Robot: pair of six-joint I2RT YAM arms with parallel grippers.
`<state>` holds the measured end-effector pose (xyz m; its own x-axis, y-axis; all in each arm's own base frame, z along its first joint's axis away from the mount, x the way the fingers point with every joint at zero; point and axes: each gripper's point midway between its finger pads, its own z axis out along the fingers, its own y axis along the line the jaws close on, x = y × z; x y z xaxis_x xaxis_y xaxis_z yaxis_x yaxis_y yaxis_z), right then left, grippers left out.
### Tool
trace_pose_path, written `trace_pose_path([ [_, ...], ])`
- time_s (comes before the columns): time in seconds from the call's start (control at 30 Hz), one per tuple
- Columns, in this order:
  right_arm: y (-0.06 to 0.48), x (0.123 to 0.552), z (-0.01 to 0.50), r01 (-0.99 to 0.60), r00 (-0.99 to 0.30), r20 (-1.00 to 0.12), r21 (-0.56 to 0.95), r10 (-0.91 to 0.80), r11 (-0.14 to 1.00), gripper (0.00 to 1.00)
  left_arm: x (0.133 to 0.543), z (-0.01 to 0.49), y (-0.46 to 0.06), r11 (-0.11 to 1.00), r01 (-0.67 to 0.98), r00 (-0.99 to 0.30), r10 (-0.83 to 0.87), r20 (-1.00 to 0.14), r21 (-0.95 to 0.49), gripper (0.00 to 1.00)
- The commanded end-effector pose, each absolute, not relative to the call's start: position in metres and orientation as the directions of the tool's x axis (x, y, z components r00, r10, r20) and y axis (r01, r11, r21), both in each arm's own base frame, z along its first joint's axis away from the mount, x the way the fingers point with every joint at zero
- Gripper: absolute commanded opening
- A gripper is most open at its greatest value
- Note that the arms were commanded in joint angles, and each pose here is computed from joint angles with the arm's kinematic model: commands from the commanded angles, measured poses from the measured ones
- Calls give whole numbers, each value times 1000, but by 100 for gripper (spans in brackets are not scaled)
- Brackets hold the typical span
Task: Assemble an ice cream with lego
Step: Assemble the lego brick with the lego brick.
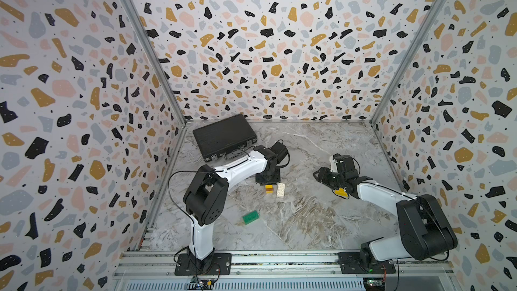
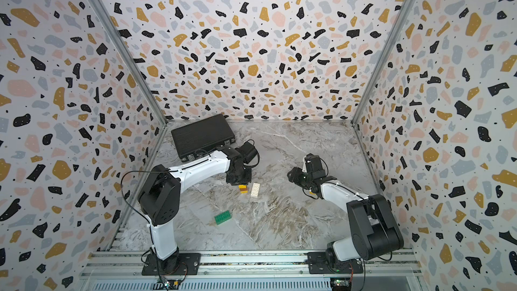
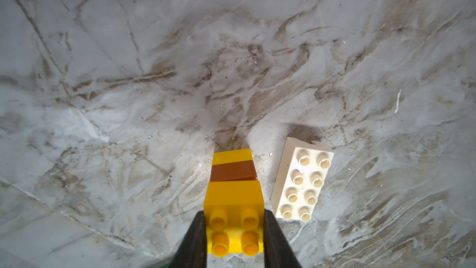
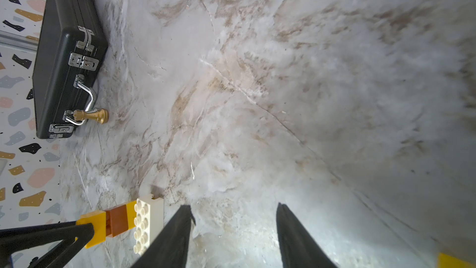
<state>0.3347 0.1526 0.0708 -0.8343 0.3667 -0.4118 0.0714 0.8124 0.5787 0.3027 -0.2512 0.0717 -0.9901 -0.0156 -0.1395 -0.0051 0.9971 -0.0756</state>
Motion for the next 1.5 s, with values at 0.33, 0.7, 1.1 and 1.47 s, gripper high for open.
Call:
trace_pose_path([
  [0.33, 154, 342, 78, 59, -832, -428, 564, 353, 824, 56, 272, 43, -236, 994, -104, -995, -104, -3, 40, 28],
  [0.7, 155, 343, 80, 52, -835, -430, 559, 342, 828, 58, 275, 34, -238, 984, -136, -990, -139, 13, 119, 37],
  [1.1, 156, 343, 79, 51, -839, -427, 555, 338, 830, 63, 294, 70, -240, 994, -57, -993, -47, -105, 91, 80],
  [1.47, 155, 343, 80, 46, -832, -438, 557, 340, 829, 66, 283, 166, -241, 949, 315, -920, 300, -254, -19, 100],
])
